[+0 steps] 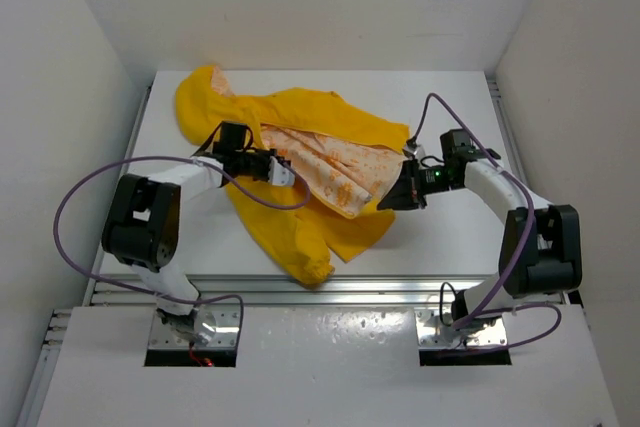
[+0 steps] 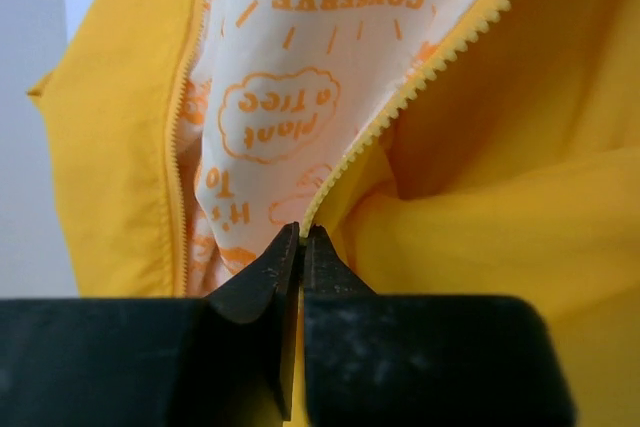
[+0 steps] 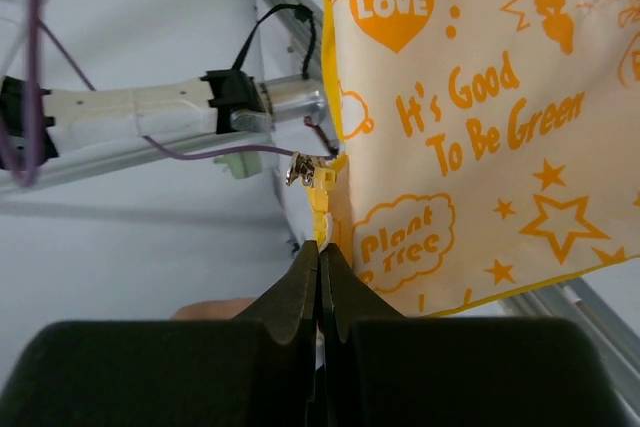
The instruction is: Zip up the jacket
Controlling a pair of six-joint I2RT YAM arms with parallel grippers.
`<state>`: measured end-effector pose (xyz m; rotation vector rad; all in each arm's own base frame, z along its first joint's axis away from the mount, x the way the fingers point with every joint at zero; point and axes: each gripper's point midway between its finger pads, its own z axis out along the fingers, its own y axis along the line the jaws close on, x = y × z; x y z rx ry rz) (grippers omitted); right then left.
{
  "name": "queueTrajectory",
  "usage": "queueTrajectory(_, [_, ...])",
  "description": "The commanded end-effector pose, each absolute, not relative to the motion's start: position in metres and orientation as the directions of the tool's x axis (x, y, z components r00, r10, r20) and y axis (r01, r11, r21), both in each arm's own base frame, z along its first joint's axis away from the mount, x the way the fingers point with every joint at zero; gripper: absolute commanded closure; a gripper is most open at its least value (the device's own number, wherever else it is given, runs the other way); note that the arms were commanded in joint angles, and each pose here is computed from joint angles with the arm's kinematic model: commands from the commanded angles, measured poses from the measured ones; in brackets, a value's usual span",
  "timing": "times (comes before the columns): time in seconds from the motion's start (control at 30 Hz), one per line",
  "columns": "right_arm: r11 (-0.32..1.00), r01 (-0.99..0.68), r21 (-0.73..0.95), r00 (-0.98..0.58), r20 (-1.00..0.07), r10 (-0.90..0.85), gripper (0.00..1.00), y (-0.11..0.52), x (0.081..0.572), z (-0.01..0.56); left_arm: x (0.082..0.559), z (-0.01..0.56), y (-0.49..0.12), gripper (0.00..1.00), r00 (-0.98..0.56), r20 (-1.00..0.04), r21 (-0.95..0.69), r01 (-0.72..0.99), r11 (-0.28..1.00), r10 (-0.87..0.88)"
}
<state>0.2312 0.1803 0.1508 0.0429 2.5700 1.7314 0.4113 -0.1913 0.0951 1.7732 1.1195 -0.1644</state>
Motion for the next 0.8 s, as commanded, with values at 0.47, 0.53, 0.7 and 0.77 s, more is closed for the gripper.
queueTrajectory(0.47, [0.370, -0.449, 0.813, -0.856, -0.274, -0.438, 1.00, 0.202, 0.149, 0.120, 0.355, 0.235, -0.145, 1.00, 0.302, -0.825, 0.354, 0.935, 0.022, 0.478])
queueTrajectory(0.53, [0.309, -0.472, 0.826, -0.832, -0.301, -0.465, 1.00, 0.221, 0.145, 0.133, 0.378, 0.239, -0.154, 1.00, 0.212, -0.873, 0.270, 0.960, 0.073, 0.440])
queueTrajectory(0.7, [0.282, -0.478, 0.832, -0.825, -0.314, -0.470, 1.00, 0.244, 0.140, 0.136, 0.446, 0.224, -0.172, 1.00, -0.066, -0.934, 0.008, 0.979, 0.204, 0.351])
queueTrajectory(0.77, [0.346, -0.373, 0.861, -0.886, -0.221, -0.407, 1.00, 0.236, 0.149, 0.130, 0.464, 0.207, -0.182, 1.00, -0.132, -0.931, -0.063, 0.976, 0.207, 0.341])
